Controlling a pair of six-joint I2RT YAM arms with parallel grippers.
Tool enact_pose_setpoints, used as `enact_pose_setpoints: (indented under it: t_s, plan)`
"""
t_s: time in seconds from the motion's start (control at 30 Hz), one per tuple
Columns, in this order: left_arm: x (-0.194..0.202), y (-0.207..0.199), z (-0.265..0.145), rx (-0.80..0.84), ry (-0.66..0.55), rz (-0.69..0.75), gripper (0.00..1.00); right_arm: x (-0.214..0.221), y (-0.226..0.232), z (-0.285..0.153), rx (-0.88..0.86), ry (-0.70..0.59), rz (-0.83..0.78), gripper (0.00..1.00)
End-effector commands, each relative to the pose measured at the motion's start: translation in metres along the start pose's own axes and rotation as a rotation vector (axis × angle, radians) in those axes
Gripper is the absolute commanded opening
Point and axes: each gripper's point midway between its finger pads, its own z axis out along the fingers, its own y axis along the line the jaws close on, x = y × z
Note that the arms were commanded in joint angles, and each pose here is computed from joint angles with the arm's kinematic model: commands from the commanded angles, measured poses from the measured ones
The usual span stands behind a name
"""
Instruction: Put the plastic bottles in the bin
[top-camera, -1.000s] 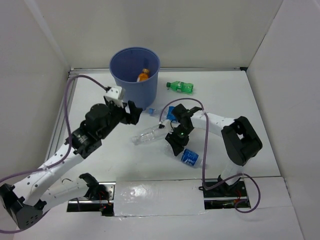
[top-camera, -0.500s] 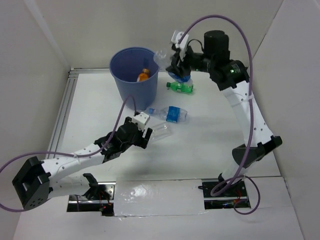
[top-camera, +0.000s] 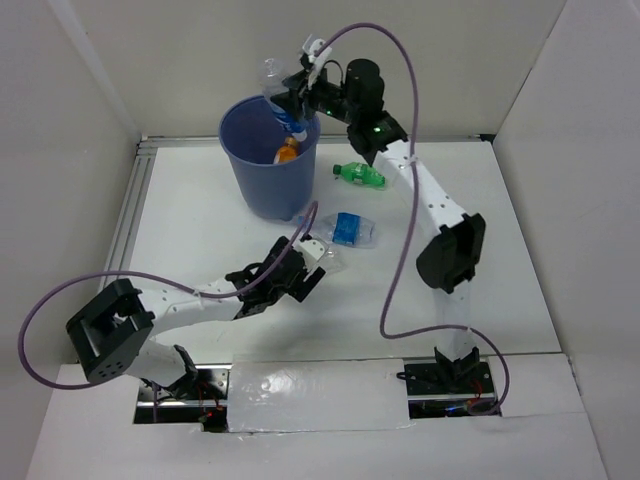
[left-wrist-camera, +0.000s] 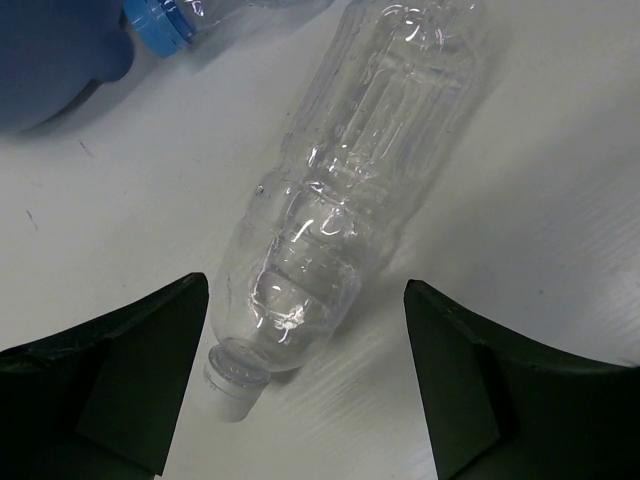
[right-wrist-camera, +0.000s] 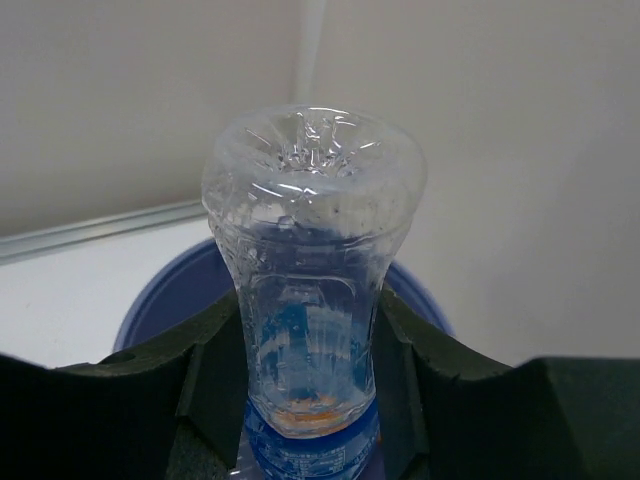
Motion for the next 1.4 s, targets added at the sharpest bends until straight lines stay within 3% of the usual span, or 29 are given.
enact_pose_setpoints:
  t_s: [0.0, 0.07, 0.1, 0.17, 0.2, 0.3, 0.37, 0.47, 0.57, 0.6, 0.67, 0.73, 0.77, 0.9, 0.97, 1.0, 1.13, 1.37]
  plan:
    - [-0.025, 0.007, 0.013, -0.066, -0.061, 0.022, 0.92, -0.047, -0.013, 0.014, 0.043, -0.150, 0.034, 0.50]
    - [-0.017, 0.004, 0.017, -0.077, -0.036, 0.038, 0.87, -0.035, -0.014, 0.019, 0.050, -0.126, 0.082, 0.75]
    - [-0.017, 0.004, 0.021, -0.086, -0.035, 0.038, 0.85, -0.030, -0.019, 0.017, 0.059, -0.116, 0.097, 1.00]
    - [-0.013, 0.000, 0.024, -0.068, -0.022, 0.054, 0.77, -0.045, -0.024, 0.004, 0.073, -0.125, 0.109, 1.00]
    - [-0.013, 0.000, 0.024, -0.068, -0.022, 0.054, 0.62, -0.044, -0.033, -0.004, 0.092, -0.117, 0.107, 1.00]
    - [-0.010, -0.004, 0.029, -0.055, -0.008, 0.060, 0.44, -0.056, -0.050, -0.035, 0.138, -0.091, 0.133, 1.00]
    - [-0.010, -0.006, 0.030, -0.040, -0.009, 0.060, 0.33, -0.042, -0.067, -0.065, 0.162, -0.022, 0.160, 1.00]
    - [-0.022, -0.013, 0.024, -0.011, -0.011, 0.045, 0.00, -0.001, -0.085, -0.110, 0.214, 0.131, 0.204, 1.00]
    - [-0.057, -0.017, 0.002, 0.062, -0.073, 0.004, 0.00, 0.057, -0.087, -0.163, 0.207, 0.308, 0.243, 0.91]
    - [-0.069, -0.017, -0.007, 0.079, -0.106, -0.021, 0.00, 0.072, -0.086, -0.176, 0.202, 0.351, 0.259, 0.69]
    - [-0.116, -0.012, -0.040, 0.127, -0.240, -0.076, 0.00, 0.126, -0.076, -0.214, 0.177, 0.479, 0.365, 0.41]
    - [-0.146, -0.006, -0.063, 0.166, -0.331, -0.115, 0.00, 0.157, -0.060, -0.234, 0.134, 0.552, 0.402, 0.23]
    - [-0.176, 0.004, -0.082, 0.173, -0.416, -0.154, 0.00, 0.170, -0.057, -0.244, 0.137, 0.583, 0.425, 0.23]
    - [-0.233, 0.055, -0.108, 0.132, -0.558, -0.281, 0.00, 0.214, -0.032, -0.261, 0.119, 0.673, 0.505, 0.33]
    - [-0.255, 0.082, -0.111, 0.072, -0.625, -0.371, 0.00, 0.231, -0.019, -0.266, 0.112, 0.716, 0.525, 0.49]
    - [-0.267, 0.108, -0.115, 0.020, -0.665, -0.417, 0.00, 0.240, -0.016, -0.268, 0.108, 0.731, 0.543, 0.64]
    - [-0.293, 0.172, -0.113, -0.164, -0.765, -0.579, 0.00, 0.256, 0.002, -0.262, 0.071, 0.763, 0.565, 0.84]
    - [-0.300, 0.250, -0.086, -0.365, -0.803, -0.774, 0.00, 0.277, 0.037, -0.250, -0.025, 0.833, 0.517, 0.98]
